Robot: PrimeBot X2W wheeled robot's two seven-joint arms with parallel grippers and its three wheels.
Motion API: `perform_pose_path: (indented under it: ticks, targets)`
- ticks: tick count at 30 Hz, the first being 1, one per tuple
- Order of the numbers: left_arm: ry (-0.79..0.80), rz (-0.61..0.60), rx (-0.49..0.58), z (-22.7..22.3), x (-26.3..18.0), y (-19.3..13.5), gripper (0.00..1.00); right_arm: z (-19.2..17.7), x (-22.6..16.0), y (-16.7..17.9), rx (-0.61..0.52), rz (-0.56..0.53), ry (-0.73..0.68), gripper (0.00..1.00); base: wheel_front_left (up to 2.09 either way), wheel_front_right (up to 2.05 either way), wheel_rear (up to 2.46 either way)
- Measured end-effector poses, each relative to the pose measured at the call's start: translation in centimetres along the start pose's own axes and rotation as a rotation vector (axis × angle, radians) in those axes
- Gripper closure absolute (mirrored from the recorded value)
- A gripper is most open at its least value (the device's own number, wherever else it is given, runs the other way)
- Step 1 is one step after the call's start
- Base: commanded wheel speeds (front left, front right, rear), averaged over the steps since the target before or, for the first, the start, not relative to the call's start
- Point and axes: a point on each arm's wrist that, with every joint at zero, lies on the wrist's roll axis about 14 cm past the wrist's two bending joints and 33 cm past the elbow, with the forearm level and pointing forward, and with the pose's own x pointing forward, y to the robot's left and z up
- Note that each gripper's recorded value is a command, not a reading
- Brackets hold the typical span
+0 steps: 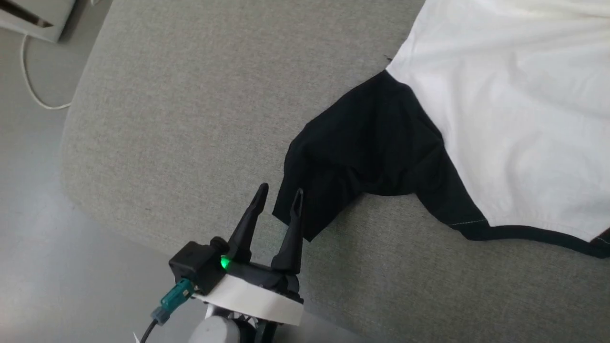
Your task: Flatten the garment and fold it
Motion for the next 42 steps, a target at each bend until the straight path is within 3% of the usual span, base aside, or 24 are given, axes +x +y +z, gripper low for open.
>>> perform_pose_path:
  ticks: [1,2,10,18,26,34,39,42]
  targets:
    - [0.0,-0.001,0.002,0.0,0.1,0.0,0.0,-0.2,0.3,0.2,-0.005,0.002,-0.003,0.5,0.0,0.0,0.0]
    - [-0.003,-0.002,0.005,0.1,0.2,0.0,0.0,-0.6,0.6,0.3,-0.002,0.0,0.004,0.0,0.0,0.0,0.0]
    - [0.0,-0.028,0.019,-0.1,0.8,-0.4,0.0,-1.9,0.2,2.0,0.109,0.043,0.019,0.0,0.0,0.0,0.0]
    - [-0.063,-0.069,0.048,1.7,0.7,-1.2,0.0,2.0,-5.3,1.3,0.281,0.083,-0.145,0.0,0.0,0.0,0.0]
    - [-0.085,-0.129,0.038,2.3,-0.5,-2.8,0.0,-3.2,-14.6,-1.7,0.404,-0.006,-0.094,0.0,0.0,0.0,0.0]
    - [-0.133,-0.173,0.017,3.7,-1.3,-4.3,0.0,-6.0,-23.9,-2.0,0.531,-0.139,-0.276,0.0,0.0,0.0,0.0]
    - [-0.12,-0.191,0.016,3.2,-1.8,-4.9,0.0,-9.7,-27.0,0.1,0.663,-0.123,-0.278,0.0,0.0,0.0,0.0]
    - [-0.124,-0.201,0.014,3.3,-2.2,-5.2,0.0,-10.7,-28.3,2.0,0.679,-0.104,-0.297,0.0,0.0,0.0,0.0]
